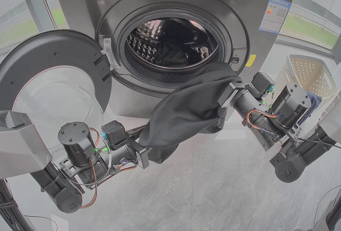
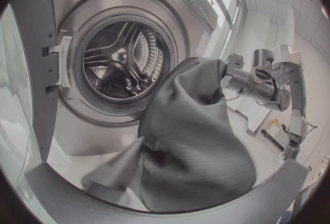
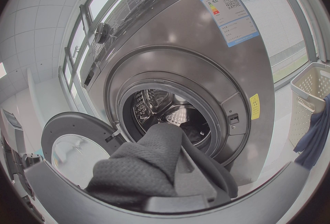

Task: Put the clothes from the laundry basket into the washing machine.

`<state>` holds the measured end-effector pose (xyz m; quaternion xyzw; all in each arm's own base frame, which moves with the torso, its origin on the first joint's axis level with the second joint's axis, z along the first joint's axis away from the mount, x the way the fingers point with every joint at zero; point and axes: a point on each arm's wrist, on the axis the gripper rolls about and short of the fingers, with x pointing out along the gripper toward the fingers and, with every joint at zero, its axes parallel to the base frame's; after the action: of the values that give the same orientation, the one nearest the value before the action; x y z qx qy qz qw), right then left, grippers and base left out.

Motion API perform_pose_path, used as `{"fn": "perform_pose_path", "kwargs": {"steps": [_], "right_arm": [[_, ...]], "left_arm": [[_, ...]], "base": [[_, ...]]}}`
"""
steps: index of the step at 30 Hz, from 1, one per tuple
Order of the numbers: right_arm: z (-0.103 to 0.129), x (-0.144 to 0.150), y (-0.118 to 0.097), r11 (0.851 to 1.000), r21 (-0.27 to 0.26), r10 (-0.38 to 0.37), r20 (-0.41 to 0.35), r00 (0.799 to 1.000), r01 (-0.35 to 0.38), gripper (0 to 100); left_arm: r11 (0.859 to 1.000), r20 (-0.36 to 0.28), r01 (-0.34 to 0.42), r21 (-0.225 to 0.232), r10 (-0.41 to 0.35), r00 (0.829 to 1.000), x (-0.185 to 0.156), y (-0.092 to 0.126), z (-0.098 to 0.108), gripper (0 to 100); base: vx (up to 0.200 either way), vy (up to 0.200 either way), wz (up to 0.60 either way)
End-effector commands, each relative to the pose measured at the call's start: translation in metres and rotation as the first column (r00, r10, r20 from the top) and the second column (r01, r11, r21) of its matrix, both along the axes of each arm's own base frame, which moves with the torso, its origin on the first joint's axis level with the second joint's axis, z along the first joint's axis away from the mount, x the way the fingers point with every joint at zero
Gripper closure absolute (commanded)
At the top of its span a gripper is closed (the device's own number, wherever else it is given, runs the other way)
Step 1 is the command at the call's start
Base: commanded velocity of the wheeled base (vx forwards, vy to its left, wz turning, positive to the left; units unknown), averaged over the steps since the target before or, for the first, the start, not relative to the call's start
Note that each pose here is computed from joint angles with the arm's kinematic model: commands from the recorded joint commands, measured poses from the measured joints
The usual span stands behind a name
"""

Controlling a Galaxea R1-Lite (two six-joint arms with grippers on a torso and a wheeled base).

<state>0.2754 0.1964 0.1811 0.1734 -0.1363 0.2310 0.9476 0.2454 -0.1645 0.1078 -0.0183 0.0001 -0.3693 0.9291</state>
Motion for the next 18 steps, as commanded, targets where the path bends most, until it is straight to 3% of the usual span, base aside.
{"fn": "perform_pose_path", "kwargs": {"steps": [1,11,14,18], "right_arm": [[0.001,-0.001,-0.001,1.000,0.002,0.000,0.003,1.000,0.000,100],[0.001,0.000,-0.002,1.000,0.002,-0.003,0.000,1.000,0.003,100],[0.001,0.001,-0.004,1.000,0.009,-0.006,-0.003,1.000,0.006,100],[0.001,0.001,-0.004,1.000,0.011,-0.007,-0.002,1.000,0.007,100]], "left_arm": [[1.000,-0.009,-0.003,0.006,0.003,1.000,0.002,0.000,-0.003,0],[0.999,-0.056,0.018,0.043,-0.016,0.998,-0.008,0.000,-0.015,0],[0.992,-0.090,0.030,0.125,-0.019,0.996,-0.016,0.005,-0.031,0],[0.990,-0.101,0.033,0.138,-0.019,0.995,-0.019,0.007,-0.034,0]], "base": [[0.000,0.000,0.00],[0.000,0.000,0.00],[0.000,0.000,0.00],[0.000,0.000,0.00]]}}
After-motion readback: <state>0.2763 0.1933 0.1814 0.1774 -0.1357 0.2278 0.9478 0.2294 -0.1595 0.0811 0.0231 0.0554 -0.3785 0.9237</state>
